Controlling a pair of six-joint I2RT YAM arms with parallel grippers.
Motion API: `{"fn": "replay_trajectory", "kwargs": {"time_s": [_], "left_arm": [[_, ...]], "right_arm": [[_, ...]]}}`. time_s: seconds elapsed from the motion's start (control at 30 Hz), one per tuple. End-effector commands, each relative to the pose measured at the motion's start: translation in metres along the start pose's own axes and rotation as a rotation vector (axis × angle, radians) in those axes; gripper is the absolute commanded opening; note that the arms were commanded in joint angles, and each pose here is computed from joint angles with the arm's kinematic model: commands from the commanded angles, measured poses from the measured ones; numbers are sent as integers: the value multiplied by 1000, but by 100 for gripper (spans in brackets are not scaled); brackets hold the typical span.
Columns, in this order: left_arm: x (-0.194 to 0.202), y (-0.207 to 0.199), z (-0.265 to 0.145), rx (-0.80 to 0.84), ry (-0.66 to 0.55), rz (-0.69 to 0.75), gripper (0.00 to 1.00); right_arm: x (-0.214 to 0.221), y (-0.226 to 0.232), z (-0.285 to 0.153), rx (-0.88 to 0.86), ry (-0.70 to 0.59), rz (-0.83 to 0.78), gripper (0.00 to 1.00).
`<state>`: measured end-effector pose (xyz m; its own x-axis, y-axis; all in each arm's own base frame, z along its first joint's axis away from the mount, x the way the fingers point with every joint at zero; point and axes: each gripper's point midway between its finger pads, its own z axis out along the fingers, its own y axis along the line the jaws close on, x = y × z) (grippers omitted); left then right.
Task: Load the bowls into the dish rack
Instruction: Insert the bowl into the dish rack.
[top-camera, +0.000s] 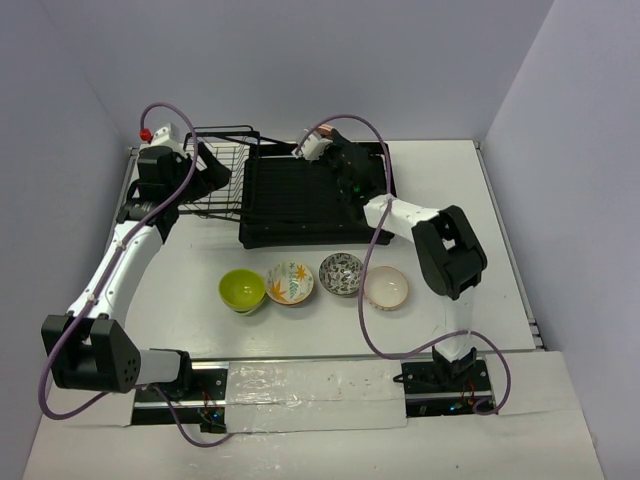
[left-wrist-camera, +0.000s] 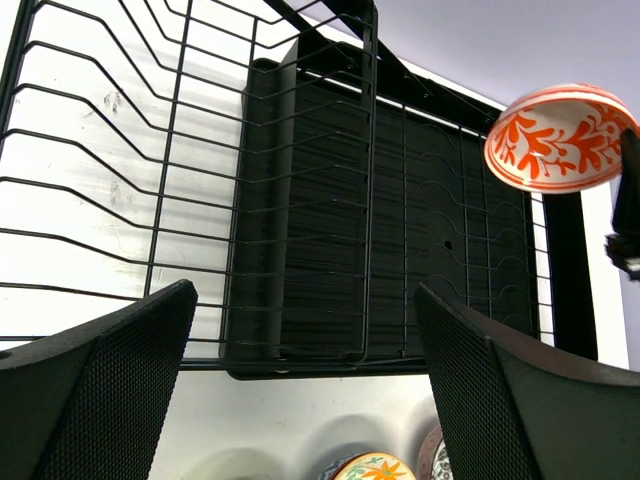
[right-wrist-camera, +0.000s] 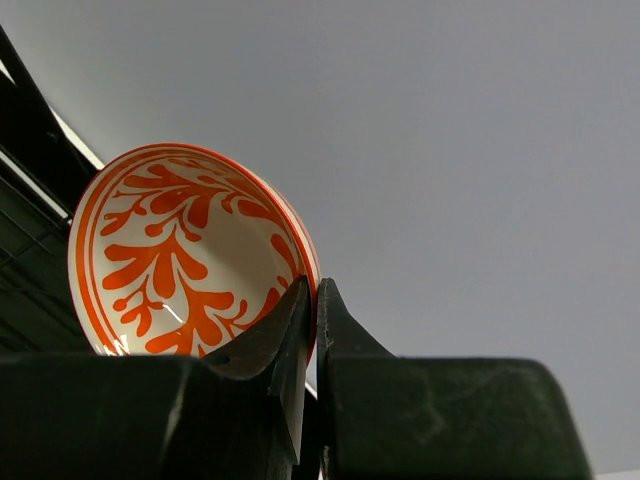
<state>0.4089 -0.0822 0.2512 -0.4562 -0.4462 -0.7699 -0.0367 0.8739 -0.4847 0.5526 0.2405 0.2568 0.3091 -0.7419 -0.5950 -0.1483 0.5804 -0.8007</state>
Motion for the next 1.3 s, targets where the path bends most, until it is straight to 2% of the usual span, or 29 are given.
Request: {"fn": "replay_trajectory", "kwargs": {"time_s": [0.0,0.43,1.27], "left_arm": [[-20,-16,-3,54,-35,-4,95],[-22,-17,-3,77,-24,-23,93],[-29,-24,-11,131,-31,-39,91]], "right_arm": [[-16,-36,7,147,-107,-37,0],[3,-34,9,207,-173,-85,0],[17,17,12,123,-220,-85,0]]}}
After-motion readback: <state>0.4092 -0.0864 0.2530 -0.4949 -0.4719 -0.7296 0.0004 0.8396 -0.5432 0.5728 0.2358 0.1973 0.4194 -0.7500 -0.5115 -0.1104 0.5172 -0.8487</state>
